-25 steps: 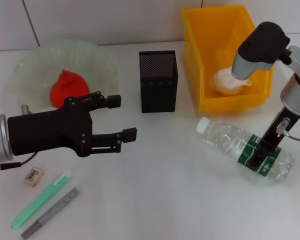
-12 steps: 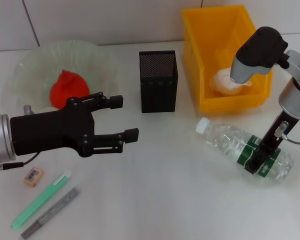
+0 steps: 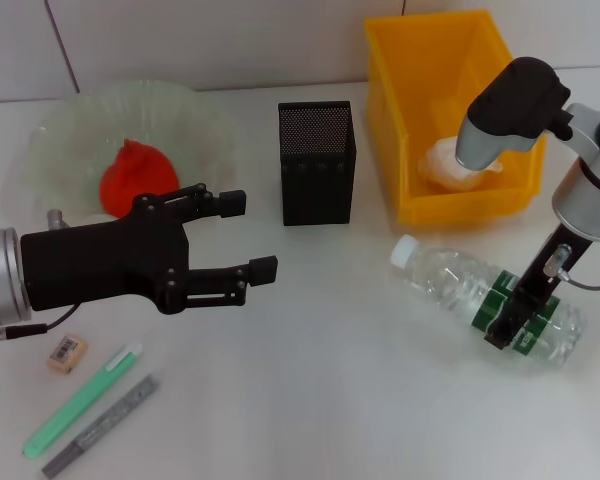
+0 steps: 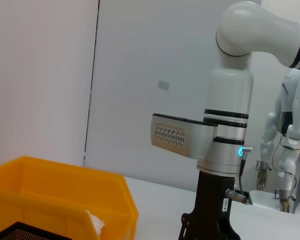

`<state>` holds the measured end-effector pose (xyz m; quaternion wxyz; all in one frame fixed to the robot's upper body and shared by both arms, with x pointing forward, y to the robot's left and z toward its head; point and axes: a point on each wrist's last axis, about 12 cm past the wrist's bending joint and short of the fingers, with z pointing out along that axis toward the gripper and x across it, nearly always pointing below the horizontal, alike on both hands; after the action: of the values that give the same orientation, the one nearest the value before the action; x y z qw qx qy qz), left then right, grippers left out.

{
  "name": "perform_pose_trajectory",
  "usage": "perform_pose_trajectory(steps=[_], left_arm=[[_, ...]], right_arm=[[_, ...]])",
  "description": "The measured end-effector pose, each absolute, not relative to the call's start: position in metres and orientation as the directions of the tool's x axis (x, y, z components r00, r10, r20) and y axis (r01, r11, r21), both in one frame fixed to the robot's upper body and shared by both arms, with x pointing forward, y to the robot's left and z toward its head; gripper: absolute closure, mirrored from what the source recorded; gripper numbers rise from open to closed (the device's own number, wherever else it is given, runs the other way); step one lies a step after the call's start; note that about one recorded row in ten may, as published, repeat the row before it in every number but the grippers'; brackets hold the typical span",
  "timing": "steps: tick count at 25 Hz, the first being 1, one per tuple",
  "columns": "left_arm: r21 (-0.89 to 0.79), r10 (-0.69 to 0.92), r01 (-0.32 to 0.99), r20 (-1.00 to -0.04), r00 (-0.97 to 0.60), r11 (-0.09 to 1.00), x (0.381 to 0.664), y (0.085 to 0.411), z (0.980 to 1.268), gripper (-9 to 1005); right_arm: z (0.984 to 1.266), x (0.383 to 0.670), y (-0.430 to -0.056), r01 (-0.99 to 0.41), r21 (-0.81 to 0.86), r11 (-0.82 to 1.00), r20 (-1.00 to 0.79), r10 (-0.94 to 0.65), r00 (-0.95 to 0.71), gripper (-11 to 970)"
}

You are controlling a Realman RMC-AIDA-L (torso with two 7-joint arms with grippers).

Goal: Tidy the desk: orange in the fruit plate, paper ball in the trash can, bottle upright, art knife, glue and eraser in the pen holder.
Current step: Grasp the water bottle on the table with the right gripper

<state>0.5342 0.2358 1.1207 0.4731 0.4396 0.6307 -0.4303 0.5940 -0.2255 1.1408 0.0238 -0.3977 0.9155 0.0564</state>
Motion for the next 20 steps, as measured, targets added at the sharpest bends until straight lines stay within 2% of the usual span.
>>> perform_pose_trajectory(steps=[20], left_arm=[[-0.126,0.148,0.961,-0.975,-0.166,0.244,0.5339,0.2361,1.1204,143]], right_arm=[[1.1362,0.5948,-0.2165,-0.747,0.074,0.661,-0.055,-0.745,-0.665,160]])
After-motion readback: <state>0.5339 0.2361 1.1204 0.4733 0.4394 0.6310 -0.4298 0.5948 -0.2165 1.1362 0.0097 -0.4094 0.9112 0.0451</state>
